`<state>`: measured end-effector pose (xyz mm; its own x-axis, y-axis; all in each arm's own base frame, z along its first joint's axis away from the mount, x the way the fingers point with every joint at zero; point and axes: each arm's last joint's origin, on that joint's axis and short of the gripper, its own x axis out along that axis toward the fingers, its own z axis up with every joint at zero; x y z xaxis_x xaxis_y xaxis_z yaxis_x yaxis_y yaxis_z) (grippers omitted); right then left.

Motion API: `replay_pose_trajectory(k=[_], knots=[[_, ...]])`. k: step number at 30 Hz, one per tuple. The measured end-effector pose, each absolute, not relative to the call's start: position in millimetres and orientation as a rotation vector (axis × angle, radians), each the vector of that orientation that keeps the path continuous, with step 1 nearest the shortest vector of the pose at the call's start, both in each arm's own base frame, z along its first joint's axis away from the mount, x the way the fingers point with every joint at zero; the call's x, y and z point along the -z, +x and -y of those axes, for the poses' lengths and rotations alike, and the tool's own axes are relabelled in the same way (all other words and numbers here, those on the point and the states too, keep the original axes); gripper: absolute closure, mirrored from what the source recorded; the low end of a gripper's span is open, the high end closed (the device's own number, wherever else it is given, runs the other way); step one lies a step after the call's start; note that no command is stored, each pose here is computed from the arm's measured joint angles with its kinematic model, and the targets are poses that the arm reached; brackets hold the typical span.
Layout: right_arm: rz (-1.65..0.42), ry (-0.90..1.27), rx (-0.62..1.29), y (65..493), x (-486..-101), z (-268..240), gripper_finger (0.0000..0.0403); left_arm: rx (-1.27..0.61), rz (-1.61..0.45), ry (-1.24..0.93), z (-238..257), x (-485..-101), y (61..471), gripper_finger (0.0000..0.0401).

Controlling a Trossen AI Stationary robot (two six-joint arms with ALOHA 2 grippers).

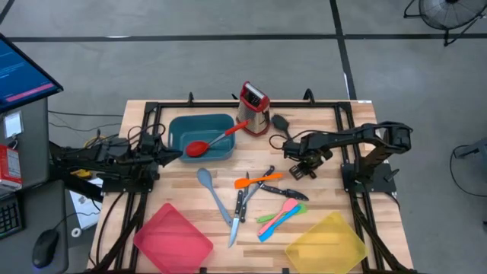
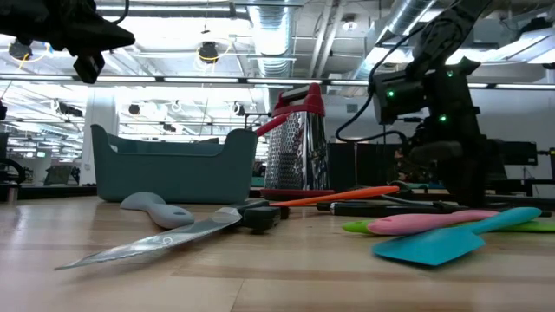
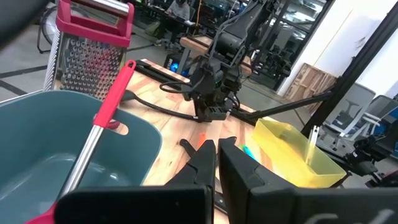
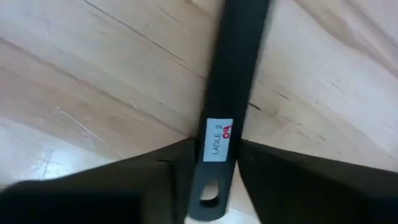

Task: Pick & Place Kitchen Items
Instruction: Put the black serving spoon into the blue bin

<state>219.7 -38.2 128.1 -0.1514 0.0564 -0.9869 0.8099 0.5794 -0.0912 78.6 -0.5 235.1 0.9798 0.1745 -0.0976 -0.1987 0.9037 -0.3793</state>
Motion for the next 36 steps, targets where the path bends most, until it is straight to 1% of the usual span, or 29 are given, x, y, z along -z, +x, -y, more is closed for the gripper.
replay_pose_trajectory(k=[2, 4, 9, 15, 17, 20, 22, 30, 33, 36], knots=[[-1.613, 0.748, 0.778, 219.0, -129.4, 37.7, 0.0318, -0.195, -0.07, -0.4, 0.5, -234.1, 78.6, 0.0399], [-1.608, 0.753, 0.777, 219.6, -129.5, 37.4, 0.0329, -0.195, -0.071, -0.4, 0.5, -233.9, 78.6, 0.0399], [-1.612, 0.755, 0.788, 219.9, -130.3, 36.7, 0.0332, -0.195, -0.072, -0.4, 0.5, -233.8, 78.6, 0.0399], [-1.569, 0.765, 0.777, 218.4, -145.0, 36.7, 0.0344, -0.195, -0.073, -0.4, 0.5, -233.7, 78.6, 0.0399], [-1.539, 0.778, 0.778, 216.8, -151.4, 36.4, 0.0357, -0.195, -0.073, -0.4, 0.5, -233.7, 78.6, 0.0399], [-1.52, 0.789, 0.783, 212.0, -161.0, 35.6, 0.0389, -0.195, -0.073, -0.399, 0.5, -233.7, 78.6, 0.0399], [-1.496, 0.8, 0.784, 209.9, -166.2, 35.4, 0.0397, -0.195, -0.074, -0.399, 0.5, -233.6, 78.6, 0.0399], [-1.401, 0.822, 0.794, 201.7, -184.9, 34.3, 0.0396, -0.195, -0.073, -0.4, 0.4, -233.7, 78.5, 0.0399], [-1.37, 0.847, 0.829, 200.4, -187.6, 34.6, 0.037, -0.195, -0.073, -0.4, 0.5, -233.7, 78.5, 0.0399], [-1.349, 0.876, 0.859, 202.2, -186.4, 35.2, 0.0324, -0.195, -0.073, -0.4, 0.4, -233.7, 78.5, 0.0399]])
